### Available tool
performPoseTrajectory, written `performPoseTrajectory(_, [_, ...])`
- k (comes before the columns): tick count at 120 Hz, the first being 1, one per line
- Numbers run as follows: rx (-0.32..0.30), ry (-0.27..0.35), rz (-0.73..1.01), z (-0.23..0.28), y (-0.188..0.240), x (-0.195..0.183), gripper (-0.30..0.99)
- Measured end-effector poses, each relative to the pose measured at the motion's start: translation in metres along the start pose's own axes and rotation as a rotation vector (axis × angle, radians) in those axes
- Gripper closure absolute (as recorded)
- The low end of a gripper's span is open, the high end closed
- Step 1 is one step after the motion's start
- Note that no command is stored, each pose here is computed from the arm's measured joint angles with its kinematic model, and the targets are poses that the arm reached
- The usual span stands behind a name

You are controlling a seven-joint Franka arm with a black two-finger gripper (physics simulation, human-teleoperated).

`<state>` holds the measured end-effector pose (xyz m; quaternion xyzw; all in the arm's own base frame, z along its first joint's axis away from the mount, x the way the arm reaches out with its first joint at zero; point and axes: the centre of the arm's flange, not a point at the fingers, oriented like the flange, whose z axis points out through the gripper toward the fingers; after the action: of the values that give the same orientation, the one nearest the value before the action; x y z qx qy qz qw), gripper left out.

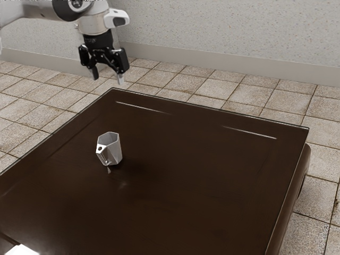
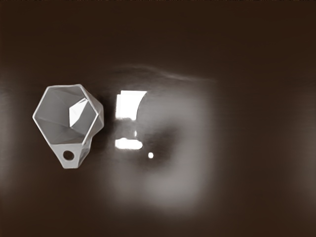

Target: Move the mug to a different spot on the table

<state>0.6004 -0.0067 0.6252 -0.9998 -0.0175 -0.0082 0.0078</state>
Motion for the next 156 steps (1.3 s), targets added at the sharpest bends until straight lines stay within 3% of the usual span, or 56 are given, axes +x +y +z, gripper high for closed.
performPoseTrajectory(25, [0.002,-0.002,0.001,0.003,0.001,-0.004,0.0])
performPoseTrajectory(47, [0.008,-0.035,-0.009,0.009,-0.007,-0.096,0.0])
performPoseTrajectory(62, [-0.008,-0.06,-0.06,0.063,-0.036,-0.145,0.0])
performPoseTrajectory(76, [-0.022,-0.081,-0.092,0.117,-0.052,-0.161,0.0])
performPoseTrajectory(87, [-0.022,-0.097,-0.101,0.163,-0.054,-0.155,0.0])
performPoseTrajectory(99, [-0.023,-0.074,-0.1,0.201,-0.053,-0.151,0.0])
performPoseTrajectory(125, [-0.028,0.019,-0.057,0.248,-0.059,-0.126,0.0])
performPoseTrajectory(156, [-0.019,0.066,-0.033,0.288,-0.082,-0.083,0.0])
